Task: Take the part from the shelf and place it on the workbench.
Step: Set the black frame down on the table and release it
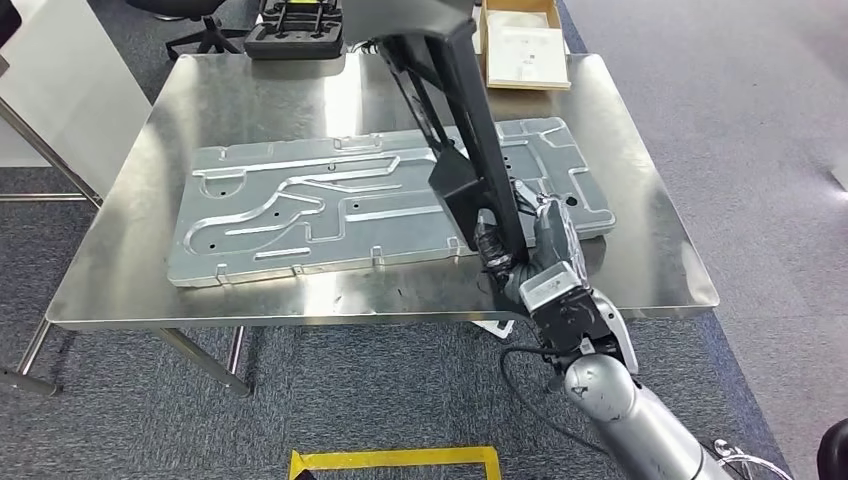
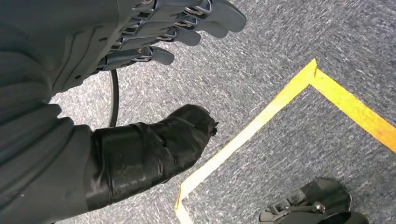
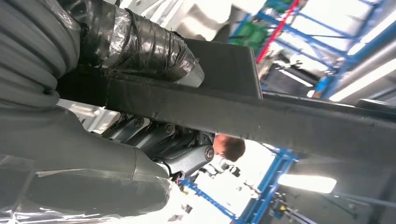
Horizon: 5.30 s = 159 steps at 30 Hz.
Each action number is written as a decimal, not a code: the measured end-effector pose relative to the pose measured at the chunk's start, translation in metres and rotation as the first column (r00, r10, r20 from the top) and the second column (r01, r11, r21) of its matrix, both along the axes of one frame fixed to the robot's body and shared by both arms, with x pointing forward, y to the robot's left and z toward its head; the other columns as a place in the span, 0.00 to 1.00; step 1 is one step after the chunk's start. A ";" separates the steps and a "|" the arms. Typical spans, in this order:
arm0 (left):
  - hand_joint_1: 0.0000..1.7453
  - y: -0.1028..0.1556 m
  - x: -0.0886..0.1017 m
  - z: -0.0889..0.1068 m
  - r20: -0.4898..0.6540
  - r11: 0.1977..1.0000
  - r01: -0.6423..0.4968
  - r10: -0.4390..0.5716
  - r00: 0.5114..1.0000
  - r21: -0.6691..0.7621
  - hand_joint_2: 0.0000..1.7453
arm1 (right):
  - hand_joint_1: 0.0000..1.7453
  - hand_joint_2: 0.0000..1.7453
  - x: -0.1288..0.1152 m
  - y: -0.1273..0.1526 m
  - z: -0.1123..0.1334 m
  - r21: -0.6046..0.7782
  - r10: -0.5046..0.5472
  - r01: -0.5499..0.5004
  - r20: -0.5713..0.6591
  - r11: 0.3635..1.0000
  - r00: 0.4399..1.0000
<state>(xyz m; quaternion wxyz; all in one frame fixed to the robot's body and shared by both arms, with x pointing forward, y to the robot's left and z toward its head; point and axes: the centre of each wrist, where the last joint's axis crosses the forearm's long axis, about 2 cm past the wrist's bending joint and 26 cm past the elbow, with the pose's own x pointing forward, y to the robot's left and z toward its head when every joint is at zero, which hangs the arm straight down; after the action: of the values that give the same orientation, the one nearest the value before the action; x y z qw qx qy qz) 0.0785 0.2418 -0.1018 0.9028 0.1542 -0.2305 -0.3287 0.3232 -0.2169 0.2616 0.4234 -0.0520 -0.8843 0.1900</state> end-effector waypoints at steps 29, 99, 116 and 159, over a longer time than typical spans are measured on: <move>0.00 0.016 0.005 -0.001 0.012 0.999 -0.041 0.042 0.999 -0.032 1.00 | 1.00 1.00 0.070 -0.072 -0.012 -0.788 -0.356 0.275 0.076 0.550 0.931; 0.00 0.005 0.019 0.003 0.047 0.999 -0.015 0.017 0.999 -0.047 0.00 | 0.00 0.00 0.085 -0.092 -0.082 -0.915 -0.042 0.257 0.283 -0.311 0.958; 0.00 0.004 0.019 0.003 0.034 0.998 -0.012 0.014 0.999 -0.062 0.00 | 0.00 0.00 0.086 -0.087 -0.074 -0.925 -0.075 0.280 0.308 -0.258 0.948; 0.00 0.002 0.012 0.001 0.008 0.995 -0.013 0.014 1.000 -0.101 0.00 | 0.00 0.00 0.044 -0.073 0.045 -0.684 -0.113 0.712 0.704 0.160 0.701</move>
<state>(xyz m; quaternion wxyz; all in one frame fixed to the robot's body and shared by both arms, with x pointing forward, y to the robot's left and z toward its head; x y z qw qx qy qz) 0.0903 0.2440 -0.1004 0.9106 0.1116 -0.2496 -0.3099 0.3672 -0.2902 0.3065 0.1000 -0.5868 -0.6174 0.5143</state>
